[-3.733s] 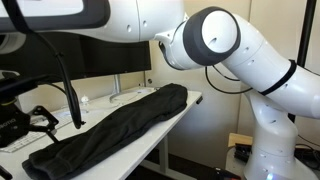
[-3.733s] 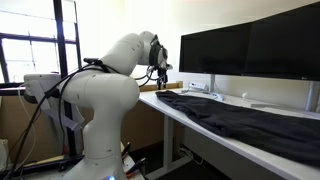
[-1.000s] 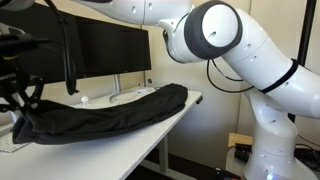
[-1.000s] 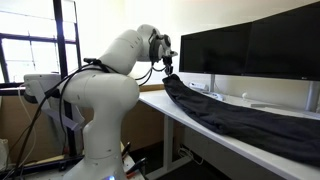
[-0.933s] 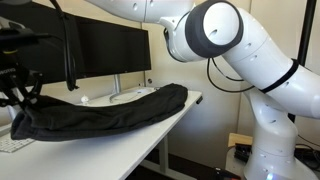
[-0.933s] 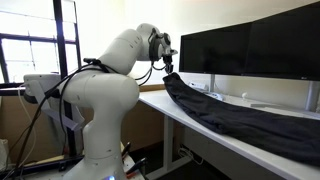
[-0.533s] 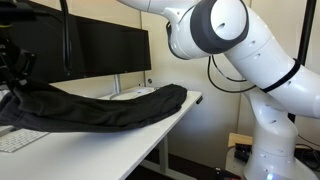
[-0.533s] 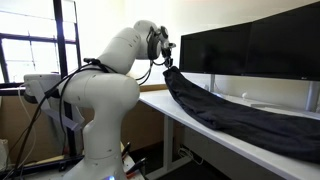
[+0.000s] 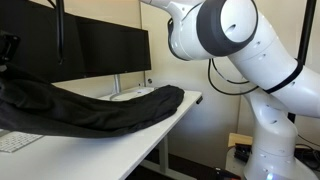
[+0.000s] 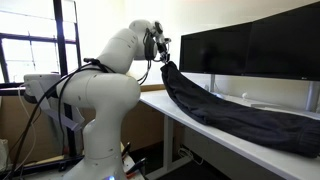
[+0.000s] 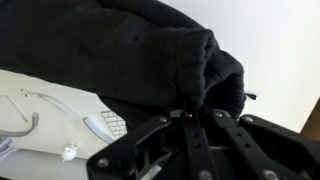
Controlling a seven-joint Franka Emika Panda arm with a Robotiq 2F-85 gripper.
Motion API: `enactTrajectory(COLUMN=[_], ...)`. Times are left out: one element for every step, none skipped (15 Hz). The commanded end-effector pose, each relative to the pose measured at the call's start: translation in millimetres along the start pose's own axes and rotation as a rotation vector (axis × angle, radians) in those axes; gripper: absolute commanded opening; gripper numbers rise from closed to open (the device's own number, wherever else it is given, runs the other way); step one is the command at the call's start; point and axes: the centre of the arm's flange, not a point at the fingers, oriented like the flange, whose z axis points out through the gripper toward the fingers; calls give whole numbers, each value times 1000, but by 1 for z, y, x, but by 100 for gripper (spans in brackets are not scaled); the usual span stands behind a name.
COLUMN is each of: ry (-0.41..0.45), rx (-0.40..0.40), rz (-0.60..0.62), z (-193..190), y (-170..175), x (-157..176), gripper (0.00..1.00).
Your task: Fold the trouser
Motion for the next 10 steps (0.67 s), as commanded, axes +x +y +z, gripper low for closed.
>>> enactTrajectory(ry=[83,106,127,148,166,180,190,194,200,205], rx=[-17,-21,-28,-33,-38,-45,-53,-53,-56,-58], rz=[-6,10,26,46,67,93,113,136,154,173], z=[-47,-58,-67,-76,-84,-88,-95,-98,-101,-104], y=[4,17,30,47,56,73,83,98,109,120], x=[36,39,43,47,51,55,56,60,62,63], gripper=[2,2,2,2,2,2,2,2,2,2])
